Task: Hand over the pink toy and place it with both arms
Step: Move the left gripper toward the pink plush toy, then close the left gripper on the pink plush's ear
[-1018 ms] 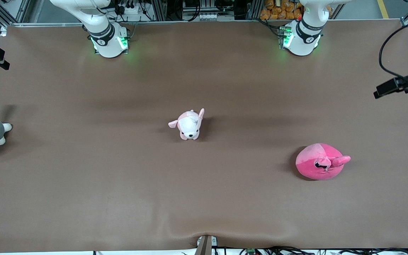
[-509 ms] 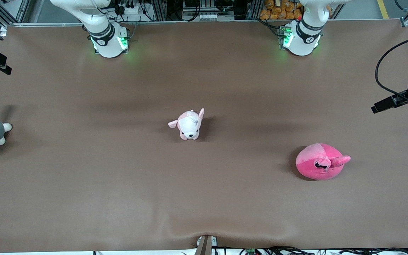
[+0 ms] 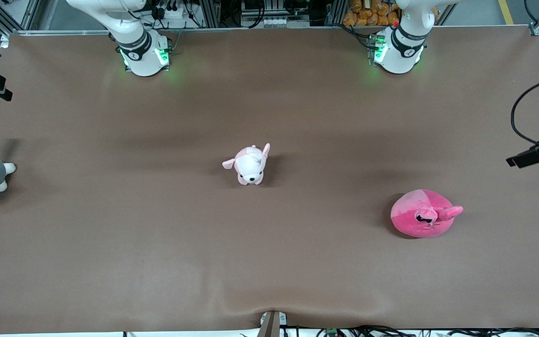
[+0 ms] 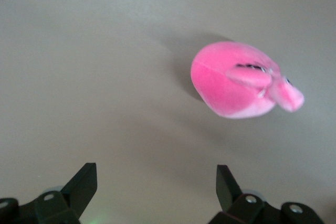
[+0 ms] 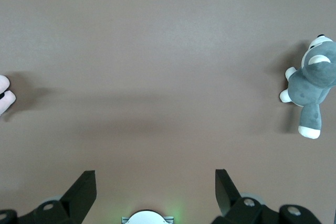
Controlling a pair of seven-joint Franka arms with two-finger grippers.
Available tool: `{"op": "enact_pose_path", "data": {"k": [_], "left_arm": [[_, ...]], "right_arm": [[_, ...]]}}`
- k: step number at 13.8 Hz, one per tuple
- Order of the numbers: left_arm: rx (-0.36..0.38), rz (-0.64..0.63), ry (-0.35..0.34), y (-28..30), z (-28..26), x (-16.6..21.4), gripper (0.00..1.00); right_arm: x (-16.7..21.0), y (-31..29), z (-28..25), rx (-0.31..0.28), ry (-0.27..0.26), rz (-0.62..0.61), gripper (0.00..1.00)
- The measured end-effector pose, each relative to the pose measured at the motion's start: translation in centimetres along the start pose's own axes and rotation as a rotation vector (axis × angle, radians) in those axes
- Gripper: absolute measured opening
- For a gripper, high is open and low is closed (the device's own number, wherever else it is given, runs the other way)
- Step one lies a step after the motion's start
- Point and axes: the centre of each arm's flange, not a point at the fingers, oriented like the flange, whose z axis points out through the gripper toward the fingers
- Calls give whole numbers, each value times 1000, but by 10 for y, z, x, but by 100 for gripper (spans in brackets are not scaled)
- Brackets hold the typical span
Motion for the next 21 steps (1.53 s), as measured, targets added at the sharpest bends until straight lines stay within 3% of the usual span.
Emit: {"op": "enact_pose_path", "data": {"k": [7, 10, 14, 21], "left_arm": [[-45, -549, -86, 25, 94, 44, 100], [-93, -725, -143, 44, 123, 52, 100], [-195, -833, -278, 53, 153, 61, 100], [-260, -882, -358, 59, 174, 67, 97]], "right_arm": [[3, 1, 4, 0, -7, 1, 100], [3, 1, 4, 0, -8, 1, 100], [3, 1, 3, 0, -8, 2, 100], [3, 1, 3, 1, -7, 11, 100]]}}
